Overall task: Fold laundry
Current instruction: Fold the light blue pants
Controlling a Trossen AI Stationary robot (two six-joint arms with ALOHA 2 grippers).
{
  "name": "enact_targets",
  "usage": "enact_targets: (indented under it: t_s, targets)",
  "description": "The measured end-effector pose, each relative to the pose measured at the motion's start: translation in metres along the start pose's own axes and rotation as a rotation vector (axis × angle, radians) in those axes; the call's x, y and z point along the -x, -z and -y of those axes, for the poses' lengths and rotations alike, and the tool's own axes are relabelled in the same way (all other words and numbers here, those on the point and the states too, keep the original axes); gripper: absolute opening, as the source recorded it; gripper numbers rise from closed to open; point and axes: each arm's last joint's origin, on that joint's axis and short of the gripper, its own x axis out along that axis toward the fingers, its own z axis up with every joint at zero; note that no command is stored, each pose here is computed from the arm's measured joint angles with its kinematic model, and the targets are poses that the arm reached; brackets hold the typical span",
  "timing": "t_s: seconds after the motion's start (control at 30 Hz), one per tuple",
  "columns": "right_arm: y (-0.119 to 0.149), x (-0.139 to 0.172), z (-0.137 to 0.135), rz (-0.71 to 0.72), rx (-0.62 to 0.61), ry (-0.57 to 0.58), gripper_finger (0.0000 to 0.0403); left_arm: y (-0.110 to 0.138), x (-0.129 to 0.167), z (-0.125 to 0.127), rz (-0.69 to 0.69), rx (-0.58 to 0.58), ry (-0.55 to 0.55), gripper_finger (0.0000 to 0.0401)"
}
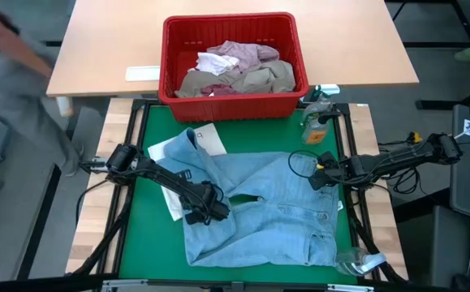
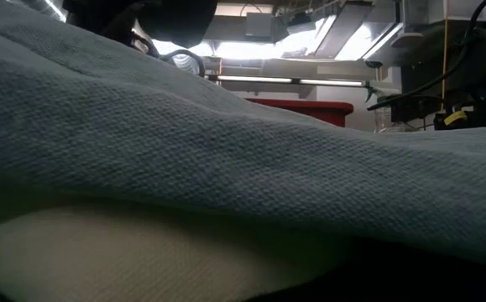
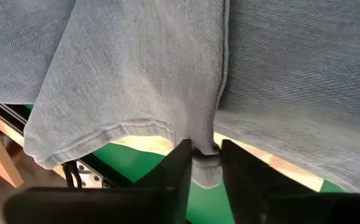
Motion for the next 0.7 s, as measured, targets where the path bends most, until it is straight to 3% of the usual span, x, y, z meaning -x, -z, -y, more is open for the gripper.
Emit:
enact_targets:
  t_s: [0.17, 0.37, 0.5, 0.7]
  targets:
    - [0.0, 0.0, 0.0, 0.0, 0.0, 0.0, 0.0082, 0.0, 0.0, 0.0, -0.002, 0.004, 0.001, 0.0008]
    - [0.0, 0.0, 0.0, 0.0, 0.0, 0.0, 0.0082, 0.003, 0.013, -0.004, -0.055, -0.005, 0.021, 0.0003]
    - [0.0, 0.0, 0.0, 0.001, 0.0, -0.001, 0.0082, 0.003, 0.033, -0.005, 0.002, -0.025, 0.081, 0.0002]
    - [0.0, 0.0, 0.0, 0.002, 0.0, -0.002, 0.0082, 0.008, 0.072, -0.021, 0.13, 0.04, 0.191, 0.0001]
